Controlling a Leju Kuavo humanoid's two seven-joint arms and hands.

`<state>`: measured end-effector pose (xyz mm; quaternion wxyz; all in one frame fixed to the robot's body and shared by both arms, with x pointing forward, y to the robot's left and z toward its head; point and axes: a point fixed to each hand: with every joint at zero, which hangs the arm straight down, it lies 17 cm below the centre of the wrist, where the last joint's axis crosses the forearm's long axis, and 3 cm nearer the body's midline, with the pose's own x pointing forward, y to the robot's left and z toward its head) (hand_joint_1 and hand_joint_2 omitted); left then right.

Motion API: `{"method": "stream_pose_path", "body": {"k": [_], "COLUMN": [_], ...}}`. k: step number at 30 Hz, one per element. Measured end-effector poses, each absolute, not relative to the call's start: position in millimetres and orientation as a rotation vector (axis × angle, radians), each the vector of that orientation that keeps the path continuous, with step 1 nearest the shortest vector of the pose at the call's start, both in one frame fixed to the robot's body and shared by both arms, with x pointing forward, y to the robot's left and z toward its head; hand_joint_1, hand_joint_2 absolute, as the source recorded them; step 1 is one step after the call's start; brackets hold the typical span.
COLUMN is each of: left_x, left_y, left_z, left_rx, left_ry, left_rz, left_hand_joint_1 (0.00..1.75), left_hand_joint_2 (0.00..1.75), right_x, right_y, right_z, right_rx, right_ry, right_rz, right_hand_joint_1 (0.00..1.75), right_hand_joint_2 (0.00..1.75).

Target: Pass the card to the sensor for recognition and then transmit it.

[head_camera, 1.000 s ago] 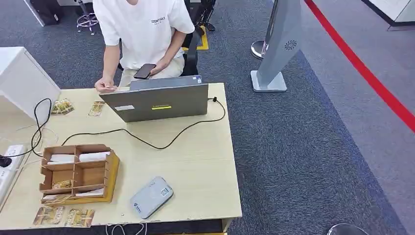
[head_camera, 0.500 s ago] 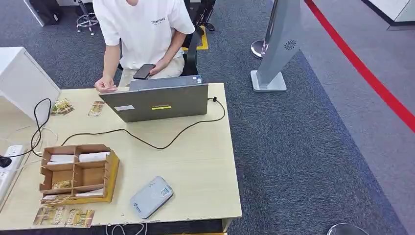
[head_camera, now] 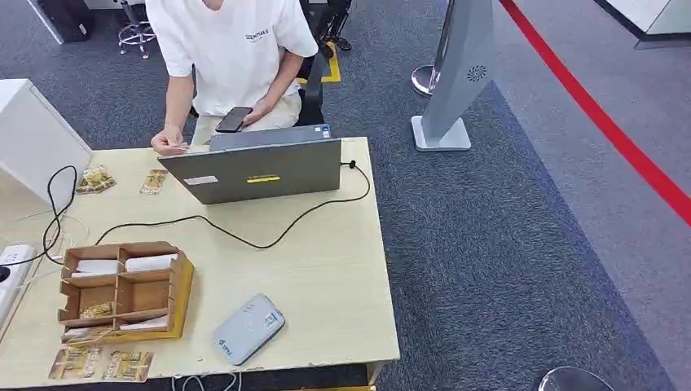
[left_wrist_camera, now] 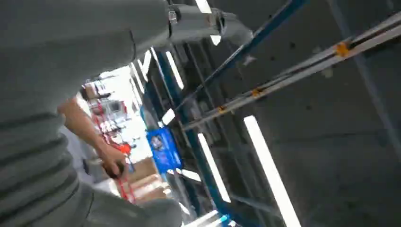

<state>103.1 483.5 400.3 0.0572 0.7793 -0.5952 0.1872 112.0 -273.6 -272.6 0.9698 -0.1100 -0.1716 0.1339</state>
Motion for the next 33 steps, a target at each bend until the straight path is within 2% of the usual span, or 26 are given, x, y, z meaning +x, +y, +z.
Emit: {"method": "stream_pose_path", "body": {"k": [3, 5, 9, 12, 19, 33], "left_x": [201, 267, 483, 548, 583, 583], "left_y": [443, 439, 486, 510, 526, 539], "left_z": [414, 408, 353, 344, 305, 281], "left_rx": [2.102, 2.017, 1.835, 1.832, 1.764, 1.742], "left_ry": [-2.094, -2.080, -1.524, -1.313, -1.210, -1.144], "left_rz": [0.373, 0.205, -0.217, -0.374, -0.583, -0.636], "left_hand_joint_1": [0.00, 0.00, 0.00, 0.00, 0.00, 0.00], "left_hand_joint_2": [1.75, 1.75, 1.75, 1.75, 1.75, 1.75], "right_x": [115, 115, 120, 120, 115, 116], "right_y": [-269, -266, -261, -259, -259, -258], "right_z": [-272, -272, -272, -272, -273, -273], "right_rx": [-0.216, -0.212, -0.194, -0.190, -0.188, -0.187], "right_ry": [-0.344, -0.333, -0.307, -0.303, -0.297, -0.300], "right_rz": [0.303, 0.312, 0.330, 0.342, 0.353, 0.364], "right_hand_joint_1": [0.00, 0.00, 0.00, 0.00, 0.00, 0.00], "right_hand_joint_2": [1.75, 1.75, 1.75, 1.75, 1.75, 1.75]}}
